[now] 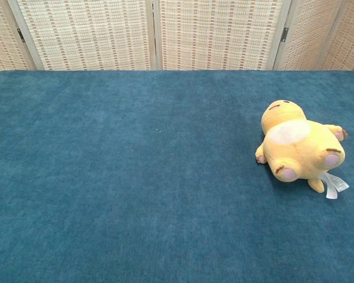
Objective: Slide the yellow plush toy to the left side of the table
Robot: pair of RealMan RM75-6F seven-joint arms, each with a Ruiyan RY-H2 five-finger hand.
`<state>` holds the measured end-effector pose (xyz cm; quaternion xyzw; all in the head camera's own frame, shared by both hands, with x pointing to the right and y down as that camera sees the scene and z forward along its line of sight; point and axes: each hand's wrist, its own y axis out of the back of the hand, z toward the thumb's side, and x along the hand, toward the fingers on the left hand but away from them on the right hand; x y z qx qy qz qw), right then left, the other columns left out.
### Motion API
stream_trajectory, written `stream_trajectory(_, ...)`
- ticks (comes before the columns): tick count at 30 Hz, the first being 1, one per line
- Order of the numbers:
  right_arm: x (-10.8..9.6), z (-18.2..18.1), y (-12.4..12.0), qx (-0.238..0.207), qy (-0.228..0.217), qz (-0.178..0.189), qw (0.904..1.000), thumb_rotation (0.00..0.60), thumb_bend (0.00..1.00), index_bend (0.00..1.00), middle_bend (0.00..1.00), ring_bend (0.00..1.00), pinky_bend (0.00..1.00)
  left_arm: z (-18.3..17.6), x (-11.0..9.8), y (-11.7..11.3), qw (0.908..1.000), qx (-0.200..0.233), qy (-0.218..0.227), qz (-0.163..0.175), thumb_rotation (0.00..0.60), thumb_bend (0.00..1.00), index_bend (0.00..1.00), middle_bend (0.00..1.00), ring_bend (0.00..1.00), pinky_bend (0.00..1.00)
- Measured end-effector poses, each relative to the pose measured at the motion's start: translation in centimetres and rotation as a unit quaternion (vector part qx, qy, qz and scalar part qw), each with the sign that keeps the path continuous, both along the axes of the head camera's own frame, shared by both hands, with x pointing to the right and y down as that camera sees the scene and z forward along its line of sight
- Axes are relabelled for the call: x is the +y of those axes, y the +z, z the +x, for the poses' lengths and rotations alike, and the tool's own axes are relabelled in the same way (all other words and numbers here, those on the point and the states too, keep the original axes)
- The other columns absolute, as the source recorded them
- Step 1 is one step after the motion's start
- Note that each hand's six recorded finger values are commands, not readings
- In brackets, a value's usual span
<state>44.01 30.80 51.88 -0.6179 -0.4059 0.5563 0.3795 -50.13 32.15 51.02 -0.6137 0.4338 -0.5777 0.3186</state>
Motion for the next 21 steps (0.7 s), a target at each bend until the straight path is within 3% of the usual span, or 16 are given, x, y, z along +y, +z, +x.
stream_trajectory(7,-0.6,-0.2,1.4,0.003,-0.007,-0.025,0.9997,0.6,0.11,0.0,0.0,0.0,0.0,-0.3,-0.3,-0.1,1.0,0.001,-0.006,0.003,0.6,0.31,0.0,0.0,0.02,0.18)
stream_trajectory(12,-2.3,-1.3,3.1,0.006,-0.033,-0.047,0.9984,0.6,0.11,0.0,0.0,0.0,0.0,-0.4,-0.5,-0.1,1.0,0.005,-0.007,0.004,0.6,0.31,0.0,0.0,0.02,0.18)
stream_trajectory(21,-8.8,-6.5,8.6,-0.003,-0.111,-0.109,0.9879,0.6,0.11,0.0,0.0,0.0,0.0,-0.5,-0.5,0.0,0.9999,0.011,-0.007,0.002,0.6,0.31,0.0,0.0,0.02,0.18)
